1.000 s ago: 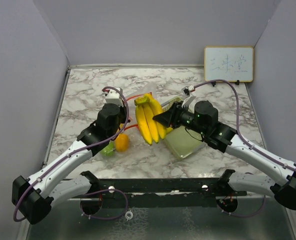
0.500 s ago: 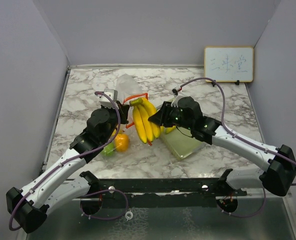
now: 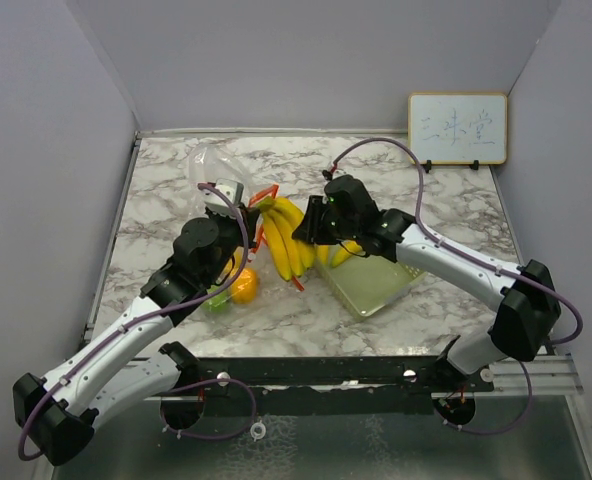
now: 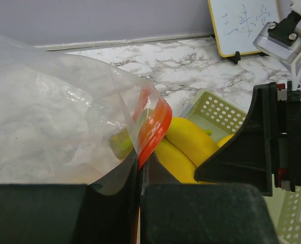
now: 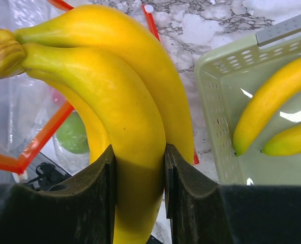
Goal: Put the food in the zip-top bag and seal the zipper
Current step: Place the fake fruit in the zipper food storage bag.
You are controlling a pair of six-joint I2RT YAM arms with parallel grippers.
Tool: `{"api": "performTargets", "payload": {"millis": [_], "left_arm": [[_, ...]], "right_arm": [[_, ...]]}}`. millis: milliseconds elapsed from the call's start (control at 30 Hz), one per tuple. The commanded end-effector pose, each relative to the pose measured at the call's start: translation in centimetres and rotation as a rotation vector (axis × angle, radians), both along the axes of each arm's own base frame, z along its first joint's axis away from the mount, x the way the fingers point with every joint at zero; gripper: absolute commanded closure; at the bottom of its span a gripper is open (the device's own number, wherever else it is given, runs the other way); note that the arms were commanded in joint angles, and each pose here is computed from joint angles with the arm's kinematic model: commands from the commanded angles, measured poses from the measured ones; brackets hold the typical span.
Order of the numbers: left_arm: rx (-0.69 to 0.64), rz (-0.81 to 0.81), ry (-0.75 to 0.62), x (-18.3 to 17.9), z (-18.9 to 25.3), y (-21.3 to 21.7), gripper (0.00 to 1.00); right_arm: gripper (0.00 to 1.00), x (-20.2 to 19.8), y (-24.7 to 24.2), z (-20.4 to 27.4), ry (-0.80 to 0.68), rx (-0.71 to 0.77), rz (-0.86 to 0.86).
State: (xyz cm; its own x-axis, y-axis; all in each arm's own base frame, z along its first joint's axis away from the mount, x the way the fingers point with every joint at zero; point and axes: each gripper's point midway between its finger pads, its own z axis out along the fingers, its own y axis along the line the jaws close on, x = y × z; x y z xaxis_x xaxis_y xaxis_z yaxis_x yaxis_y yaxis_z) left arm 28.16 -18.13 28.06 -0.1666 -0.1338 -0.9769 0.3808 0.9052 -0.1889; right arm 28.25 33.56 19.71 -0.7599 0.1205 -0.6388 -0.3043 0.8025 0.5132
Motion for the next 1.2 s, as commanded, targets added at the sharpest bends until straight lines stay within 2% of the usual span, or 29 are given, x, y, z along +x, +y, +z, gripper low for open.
{"api": "performTargets", "payload": {"millis": [0, 267, 500, 633, 733, 900, 1033, 1167], "left_arm": [[0.023, -0.046, -0.032, -0.1, 1.1, -0.9, 1.00], [0.124, -0.174, 0.039, -0.4, -2.4, -4.1, 1.00], [0.183, -0.257, 0.015, -2.0, -2.8, -6.1, 1.00], [0.203, -0.304, 0.011, -3.3, -2.4, -6.2, 1.00], [0.182, -0.335, 0.025, -4.6, -2.8, -5.9, 1.00], [0.146, -0.280, 0.046, -5.5, -3.9, -4.1, 1.00], [0.148, -0.270, 0.041, -5.8, -2.6, -3.4, 1.00], [0.158, -0.254, 0.006, -5.9, -0.2, -2.7, 1.00]], "right_arm": [[0.98, 0.8, 0.7, 0.9, -0.030, -0.029, 0.019], [0.98, 1.8, 2.9, 4.0, -0.057, 0.011, 0.073], [0.98, 1.4, 5.5, 4.7, -0.041, 0.108, 0.155], [0.98, 0.2, 7.0, 6.7, -0.116, 0.202, 0.285], [0.98, -0.3, 6.5, 8.1, -0.175, 0.264, 0.287], [0.98, -1.5, 5.7, 11.7, -0.282, 0.418, 0.304], [0.98, -3.6, 5.5, 15.6, -0.451, 0.570, 0.407], [0.98, -4.6, 4.7, 16.5, -0.529, 0.612, 0.433]]}}
